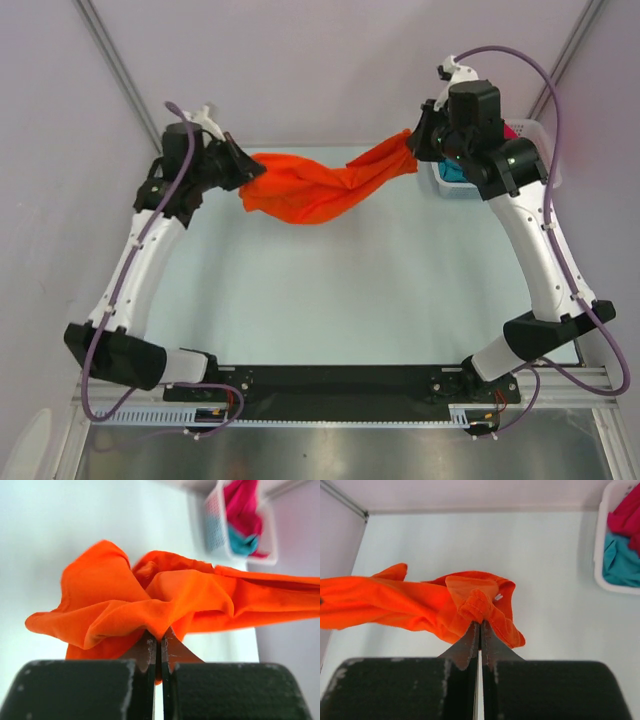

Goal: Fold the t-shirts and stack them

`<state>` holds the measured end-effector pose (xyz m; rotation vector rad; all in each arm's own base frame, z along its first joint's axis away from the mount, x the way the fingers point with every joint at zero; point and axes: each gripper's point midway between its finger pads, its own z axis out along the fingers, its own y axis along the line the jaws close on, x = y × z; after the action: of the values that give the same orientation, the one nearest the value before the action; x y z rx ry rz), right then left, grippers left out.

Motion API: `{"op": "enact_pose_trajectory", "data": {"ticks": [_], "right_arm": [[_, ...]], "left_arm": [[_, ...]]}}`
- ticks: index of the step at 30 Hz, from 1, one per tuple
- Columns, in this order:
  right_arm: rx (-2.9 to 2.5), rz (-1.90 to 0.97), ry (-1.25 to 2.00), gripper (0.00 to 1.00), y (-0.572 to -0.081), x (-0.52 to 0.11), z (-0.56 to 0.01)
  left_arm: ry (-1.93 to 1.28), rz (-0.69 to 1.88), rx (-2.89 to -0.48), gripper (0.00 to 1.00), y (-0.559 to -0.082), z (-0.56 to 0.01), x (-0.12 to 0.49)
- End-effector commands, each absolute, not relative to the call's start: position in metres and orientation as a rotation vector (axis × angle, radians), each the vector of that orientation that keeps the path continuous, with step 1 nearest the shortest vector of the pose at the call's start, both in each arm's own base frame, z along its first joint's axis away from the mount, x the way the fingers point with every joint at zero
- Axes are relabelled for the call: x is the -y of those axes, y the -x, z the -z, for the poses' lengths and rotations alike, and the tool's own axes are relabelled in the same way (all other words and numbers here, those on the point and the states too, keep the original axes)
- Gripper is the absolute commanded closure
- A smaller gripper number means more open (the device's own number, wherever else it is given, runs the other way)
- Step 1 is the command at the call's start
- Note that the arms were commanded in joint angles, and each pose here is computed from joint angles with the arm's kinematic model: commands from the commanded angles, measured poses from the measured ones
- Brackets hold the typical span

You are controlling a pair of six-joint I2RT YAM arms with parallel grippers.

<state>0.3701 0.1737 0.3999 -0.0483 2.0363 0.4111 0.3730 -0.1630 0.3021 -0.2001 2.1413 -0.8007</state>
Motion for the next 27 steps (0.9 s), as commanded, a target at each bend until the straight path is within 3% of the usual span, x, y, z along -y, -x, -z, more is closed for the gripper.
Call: {"op": "enact_pose_trajectory", "data": {"ticks": [1,9,15,21,27], "right_arm": [[-1.897,-0.355,0.011,1.00,-0.373,-0.151,-0.450],[-2.019,-0.331,-0.013,1.00,-0.371,-0.148,-0.388],[-2.018,-0.284,-0.065,1.00,-0.364,-0.124,-0.380],[-2.041,-0.304,-0.068,1.00,-0.372,-0.126,-0.370],[-2.092,-0.344,-0.074,1.00,-0.414,-0.129,-0.349]], "left_arm": [[0.206,0.721,-2.082,1.00,-0.353,-0.345,0.132],[0.284,0.669,-2.186,1.00,-0.343,-0.293,0.108],[0.362,0.616,-2.159,0.99,-0.340,-0.292,0.074],[0.360,0.678,-2.210,0.99,-0.339,-0.274,0.082],[0.361,0.650,-2.258,1.00,-0.382,-0.254,0.079]]}}
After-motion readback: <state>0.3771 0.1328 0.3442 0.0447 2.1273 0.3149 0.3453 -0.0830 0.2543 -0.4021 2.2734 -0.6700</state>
